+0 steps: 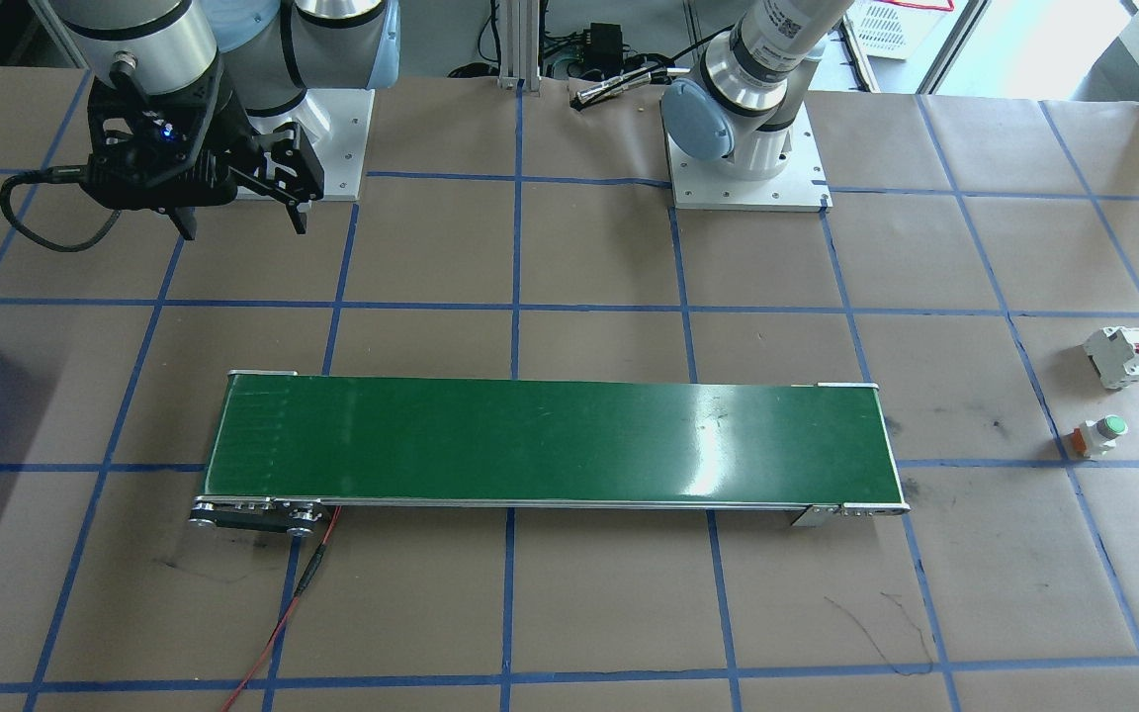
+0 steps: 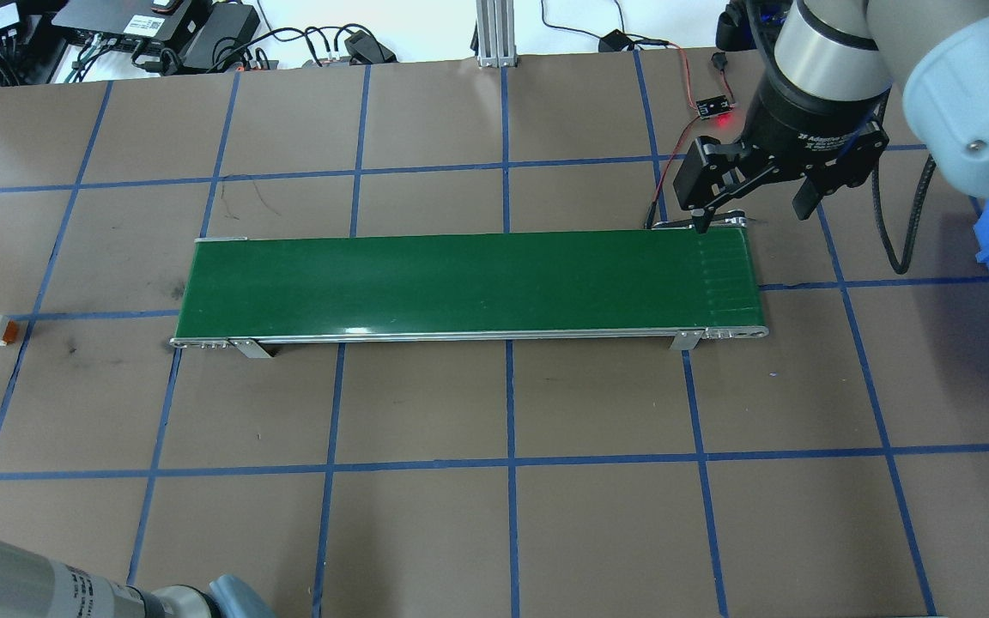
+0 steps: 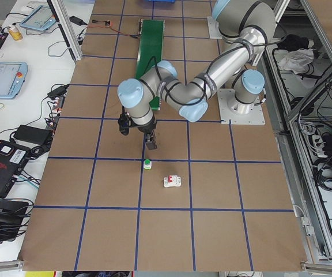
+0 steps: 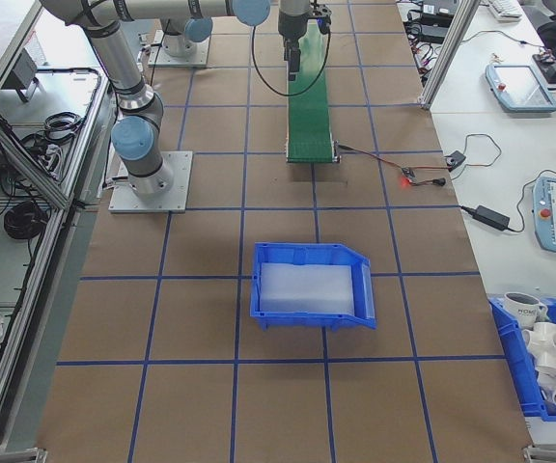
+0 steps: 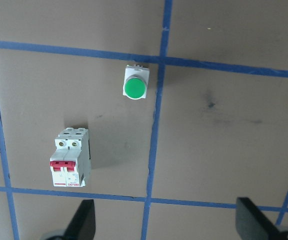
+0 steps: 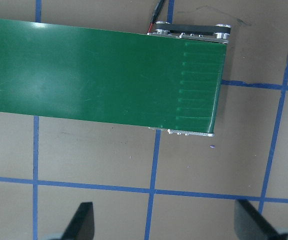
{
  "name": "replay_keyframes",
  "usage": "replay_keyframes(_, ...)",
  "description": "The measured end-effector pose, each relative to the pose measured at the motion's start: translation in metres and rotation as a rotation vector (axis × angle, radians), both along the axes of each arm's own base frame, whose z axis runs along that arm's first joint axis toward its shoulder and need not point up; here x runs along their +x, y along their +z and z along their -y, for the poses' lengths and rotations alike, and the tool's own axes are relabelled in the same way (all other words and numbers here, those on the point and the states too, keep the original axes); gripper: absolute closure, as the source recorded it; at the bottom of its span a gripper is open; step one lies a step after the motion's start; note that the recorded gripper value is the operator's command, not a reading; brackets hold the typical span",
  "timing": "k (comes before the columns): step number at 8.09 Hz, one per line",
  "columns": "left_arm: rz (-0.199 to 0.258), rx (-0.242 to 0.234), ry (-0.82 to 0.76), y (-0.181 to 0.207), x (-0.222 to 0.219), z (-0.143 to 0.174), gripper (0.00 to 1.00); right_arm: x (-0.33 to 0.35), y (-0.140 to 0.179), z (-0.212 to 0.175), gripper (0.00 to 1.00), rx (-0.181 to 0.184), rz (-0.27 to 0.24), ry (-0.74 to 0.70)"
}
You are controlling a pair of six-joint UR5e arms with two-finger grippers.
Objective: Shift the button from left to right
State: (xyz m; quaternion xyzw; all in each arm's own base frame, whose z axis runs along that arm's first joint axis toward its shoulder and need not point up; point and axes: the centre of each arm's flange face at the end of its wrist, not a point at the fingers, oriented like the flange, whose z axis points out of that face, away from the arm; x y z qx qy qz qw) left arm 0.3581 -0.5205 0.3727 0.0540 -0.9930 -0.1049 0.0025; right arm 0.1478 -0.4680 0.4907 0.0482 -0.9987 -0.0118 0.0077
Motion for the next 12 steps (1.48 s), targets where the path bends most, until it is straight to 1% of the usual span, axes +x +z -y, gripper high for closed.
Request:
replay_keyframes(1,-0.012,0.018,0.017,-0.028,0.022,0.0,0.0,0.0,0.0,0.0,0.0,0.0,0.0,0.0)
replay_keyframes(2,-0.013,0.02,0.016,-0.049,0.03,0.005,0.0,0.0,0.0,0.0,0.0,0.001,0.0,0.0)
replay_keyframes(3,0.001,0.005,-0.003,-0.063,0.03,0.017,0.0,0.0,0.0,0.0,0.0,0.001,0.0,0.0)
replay_keyframes(4,0.006,-0.002,-0.025,-0.078,0.026,0.029,0.0,0.0,0.0,0.0,0.0,0.001,0.0,0.0)
replay_keyframes(7,0.008,-0.015,-0.063,-0.12,0.021,0.054,0.0,0.0,0.0,0.0,0.0,0.002,0.0,0.0)
replay_keyframes(9,0.002,-0.011,-0.072,-0.135,0.022,0.057,0.0,0.0,-0.001,0.0,0.0,0.004,0.0,0.0)
replay_keyframes(12,-0.011,0.005,-0.103,-0.144,0.021,0.054,0.0,0.0,-0.001,-0.001,0.0,0.008,0.0,-0.001)
